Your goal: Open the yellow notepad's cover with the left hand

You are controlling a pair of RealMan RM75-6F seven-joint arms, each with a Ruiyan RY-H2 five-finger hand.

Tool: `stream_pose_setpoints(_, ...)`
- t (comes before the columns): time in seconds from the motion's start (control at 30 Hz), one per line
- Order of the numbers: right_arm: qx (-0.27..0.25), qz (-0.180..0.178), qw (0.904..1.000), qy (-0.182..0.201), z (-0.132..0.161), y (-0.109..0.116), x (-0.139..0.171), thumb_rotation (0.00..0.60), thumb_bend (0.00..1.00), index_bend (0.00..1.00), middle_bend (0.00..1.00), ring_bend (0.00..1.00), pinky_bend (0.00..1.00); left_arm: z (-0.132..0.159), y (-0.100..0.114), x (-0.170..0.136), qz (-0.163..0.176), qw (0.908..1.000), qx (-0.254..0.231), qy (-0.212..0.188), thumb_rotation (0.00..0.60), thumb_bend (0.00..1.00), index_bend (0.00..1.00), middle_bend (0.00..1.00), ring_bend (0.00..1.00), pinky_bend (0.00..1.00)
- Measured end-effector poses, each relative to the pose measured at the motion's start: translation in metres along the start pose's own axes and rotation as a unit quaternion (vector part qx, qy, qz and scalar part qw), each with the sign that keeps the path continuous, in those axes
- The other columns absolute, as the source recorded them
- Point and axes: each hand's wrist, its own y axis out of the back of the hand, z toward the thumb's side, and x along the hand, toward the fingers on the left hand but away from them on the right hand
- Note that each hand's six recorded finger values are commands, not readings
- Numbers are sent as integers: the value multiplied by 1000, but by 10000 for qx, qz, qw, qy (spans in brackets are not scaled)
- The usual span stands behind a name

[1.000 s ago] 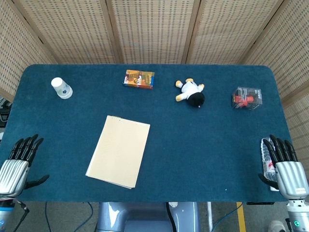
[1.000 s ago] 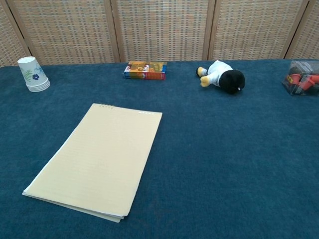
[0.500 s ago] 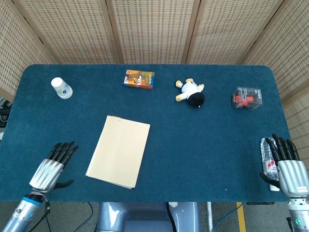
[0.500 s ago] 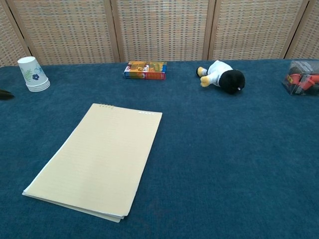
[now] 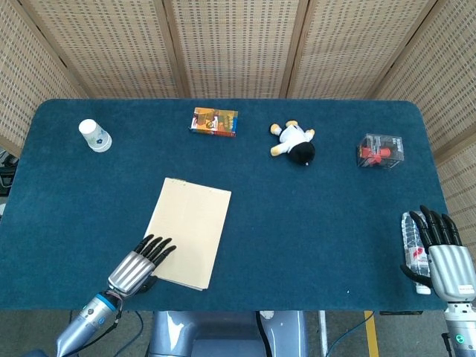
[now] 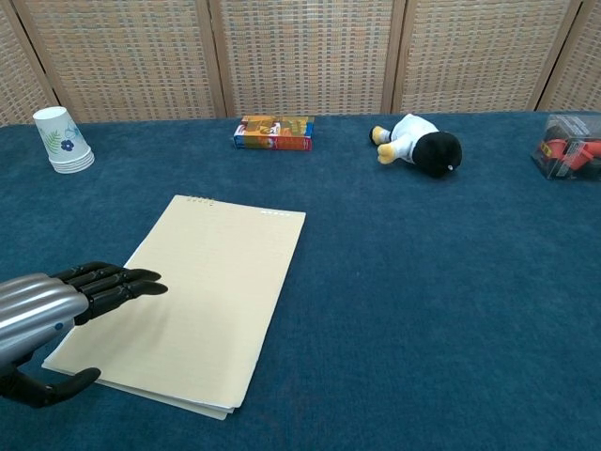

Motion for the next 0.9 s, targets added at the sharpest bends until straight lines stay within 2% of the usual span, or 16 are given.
stream_pose_setpoints(0.5,-47,-9,10000,-15,-1,2,-1,600,0,0,0,0,0,0,-13,-2,-110,9999,23,30,600,432,0,0,0,0)
stream_pose_setpoints(0.9,-66,2,10000,-10,-1,1,-1,600,0,0,0,0,0,-7,-21,3,-50,9999,-54,135,600,429,0,0,0,0)
